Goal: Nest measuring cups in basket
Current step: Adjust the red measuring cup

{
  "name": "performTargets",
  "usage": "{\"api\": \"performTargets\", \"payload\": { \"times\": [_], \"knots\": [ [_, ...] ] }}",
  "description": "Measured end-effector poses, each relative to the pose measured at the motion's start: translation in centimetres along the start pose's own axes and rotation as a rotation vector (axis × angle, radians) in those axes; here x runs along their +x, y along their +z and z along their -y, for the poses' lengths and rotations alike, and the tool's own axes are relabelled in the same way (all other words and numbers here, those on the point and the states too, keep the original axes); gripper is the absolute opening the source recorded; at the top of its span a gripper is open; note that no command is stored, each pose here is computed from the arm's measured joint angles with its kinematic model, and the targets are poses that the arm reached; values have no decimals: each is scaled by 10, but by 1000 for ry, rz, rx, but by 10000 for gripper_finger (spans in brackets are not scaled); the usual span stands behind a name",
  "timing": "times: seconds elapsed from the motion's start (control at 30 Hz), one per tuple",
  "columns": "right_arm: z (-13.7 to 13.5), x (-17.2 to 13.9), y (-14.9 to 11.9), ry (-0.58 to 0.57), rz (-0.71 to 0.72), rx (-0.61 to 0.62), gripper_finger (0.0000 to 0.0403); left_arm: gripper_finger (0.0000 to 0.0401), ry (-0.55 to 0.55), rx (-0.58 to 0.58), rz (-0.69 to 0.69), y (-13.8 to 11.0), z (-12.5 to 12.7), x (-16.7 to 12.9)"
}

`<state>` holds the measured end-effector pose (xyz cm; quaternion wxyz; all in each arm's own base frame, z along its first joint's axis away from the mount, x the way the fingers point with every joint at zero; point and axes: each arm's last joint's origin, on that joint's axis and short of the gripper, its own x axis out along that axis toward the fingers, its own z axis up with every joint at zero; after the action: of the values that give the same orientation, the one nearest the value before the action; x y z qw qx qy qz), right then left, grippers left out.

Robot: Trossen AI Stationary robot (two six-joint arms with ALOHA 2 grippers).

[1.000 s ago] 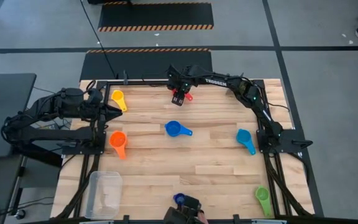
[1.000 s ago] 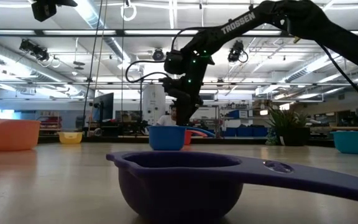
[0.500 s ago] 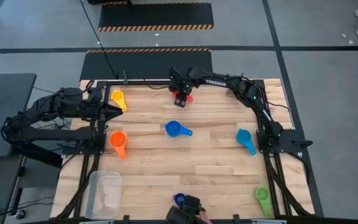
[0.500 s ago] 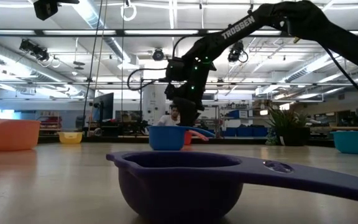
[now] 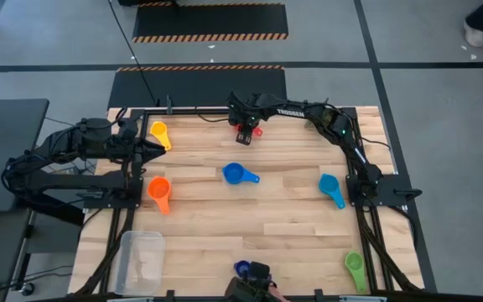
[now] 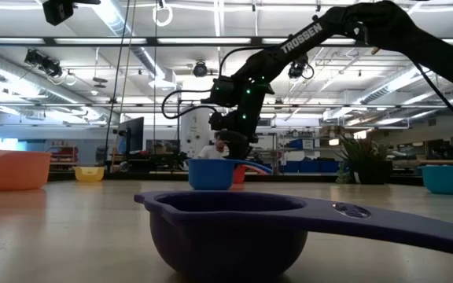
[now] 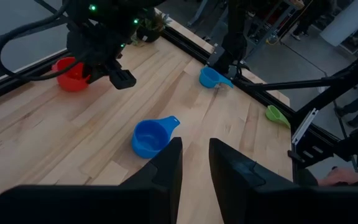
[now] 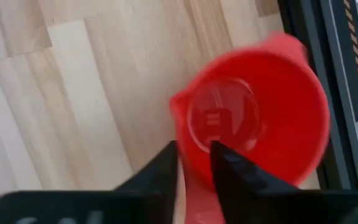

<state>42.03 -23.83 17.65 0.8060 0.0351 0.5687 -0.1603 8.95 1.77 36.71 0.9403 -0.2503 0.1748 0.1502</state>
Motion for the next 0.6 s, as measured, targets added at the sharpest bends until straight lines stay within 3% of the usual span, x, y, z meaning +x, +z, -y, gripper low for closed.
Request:
{"api": "performTargets", "payload": {
  "times": [0.1, 0.33, 0.6],
  "knots": [
    [0, -1, -1, -5, -8, -1, 18, 87, 0, 0, 0, 0, 0, 0],
    [-12, -14, -5, 14, -77, -42, 14, 87, -1, 0, 0, 0, 0, 0],
    [-36, -64, -20, 95, -229, -114, 13, 87, -1, 1, 0, 0, 0, 0]
  ]
}}
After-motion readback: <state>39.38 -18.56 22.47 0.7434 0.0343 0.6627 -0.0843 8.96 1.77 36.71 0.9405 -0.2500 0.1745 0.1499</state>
